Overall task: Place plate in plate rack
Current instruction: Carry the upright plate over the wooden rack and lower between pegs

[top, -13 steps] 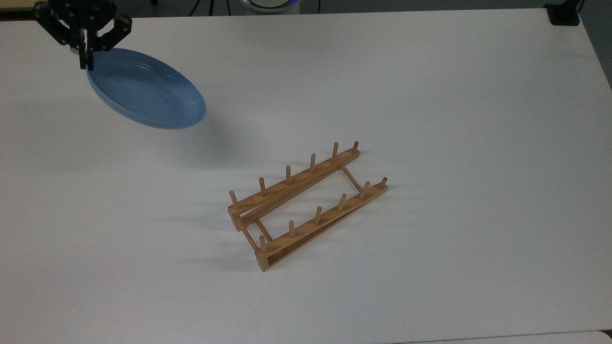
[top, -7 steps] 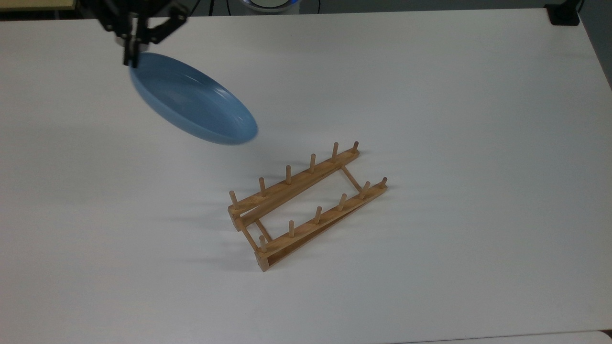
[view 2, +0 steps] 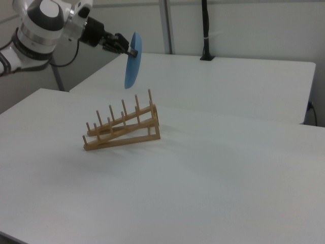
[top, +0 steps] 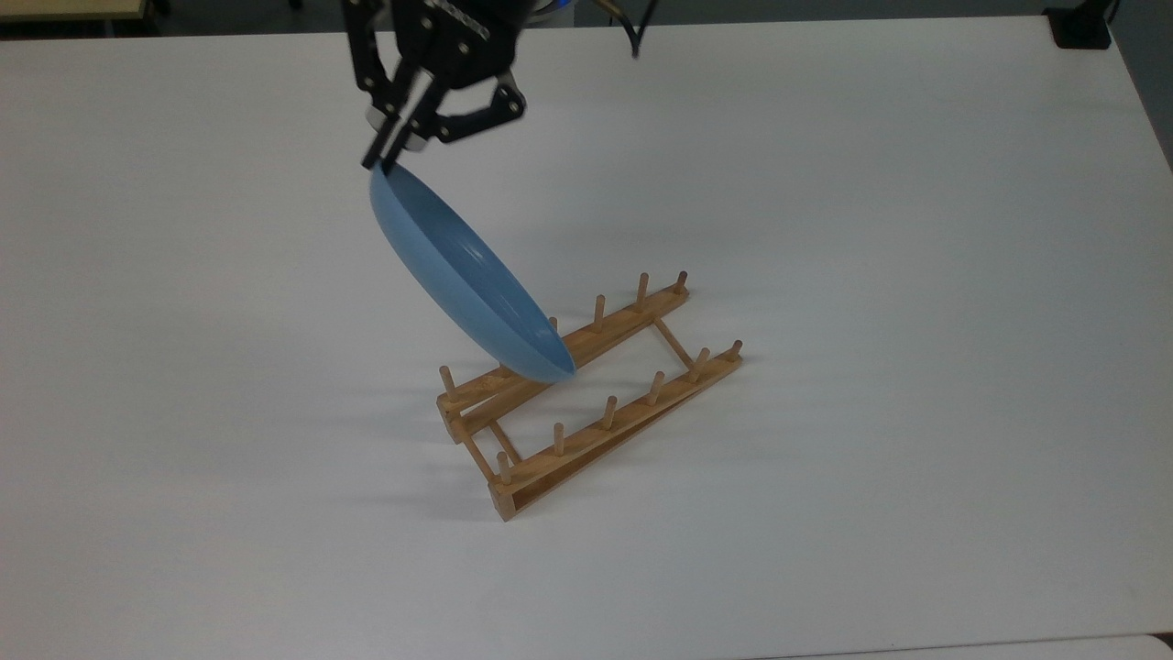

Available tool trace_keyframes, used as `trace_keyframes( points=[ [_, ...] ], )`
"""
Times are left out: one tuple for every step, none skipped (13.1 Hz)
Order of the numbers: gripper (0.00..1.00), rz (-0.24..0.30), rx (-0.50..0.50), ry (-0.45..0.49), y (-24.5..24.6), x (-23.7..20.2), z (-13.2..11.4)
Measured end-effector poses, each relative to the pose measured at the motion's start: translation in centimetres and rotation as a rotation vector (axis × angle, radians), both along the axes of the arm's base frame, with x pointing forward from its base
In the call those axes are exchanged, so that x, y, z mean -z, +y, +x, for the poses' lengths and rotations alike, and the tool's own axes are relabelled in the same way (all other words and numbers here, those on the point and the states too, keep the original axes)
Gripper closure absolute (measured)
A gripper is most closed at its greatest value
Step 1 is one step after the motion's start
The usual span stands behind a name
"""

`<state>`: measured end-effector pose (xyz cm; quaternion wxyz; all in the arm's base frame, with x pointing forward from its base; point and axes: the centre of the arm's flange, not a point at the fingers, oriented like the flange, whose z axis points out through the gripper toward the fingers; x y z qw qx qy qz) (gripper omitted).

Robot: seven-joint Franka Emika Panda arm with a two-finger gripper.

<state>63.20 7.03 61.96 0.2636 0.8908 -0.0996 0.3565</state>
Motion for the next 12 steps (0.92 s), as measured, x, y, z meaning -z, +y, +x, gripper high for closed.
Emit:
trace_keyframes(
  points=[
    [0.95,-0.015,0.021,-0.026,1.0,1.6,0.5],
    [0.95,-0.029,0.030,-0.037,1.5,2.7,0.8],
    [0.95,-0.042,0.037,-0.046,2.4,4.5,1.1],
    [0.95,-0.046,0.037,-0.045,3.3,5.9,1.4],
    [0.95,-0.050,0.034,-0.041,3.7,6.7,1.5],
    [0.95,-0.055,0.025,-0.032,4.4,7.5,1.5],
    [0.95,-0.056,0.020,-0.027,4.8,7.8,1.5],
    [0.95,-0.058,0.015,-0.020,5.1,8.3,1.5],
    [0.95,-0.060,0.013,-0.015,5.2,8.6,1.6],
    [0.95,-0.066,0.012,-0.010,5.2,9.0,1.6],
    [0.95,-0.071,0.010,-0.006,5.2,9.3,1.6],
    [0.95,-0.079,0.008,-0.003,5.1,9.5,1.6]
  ],
)
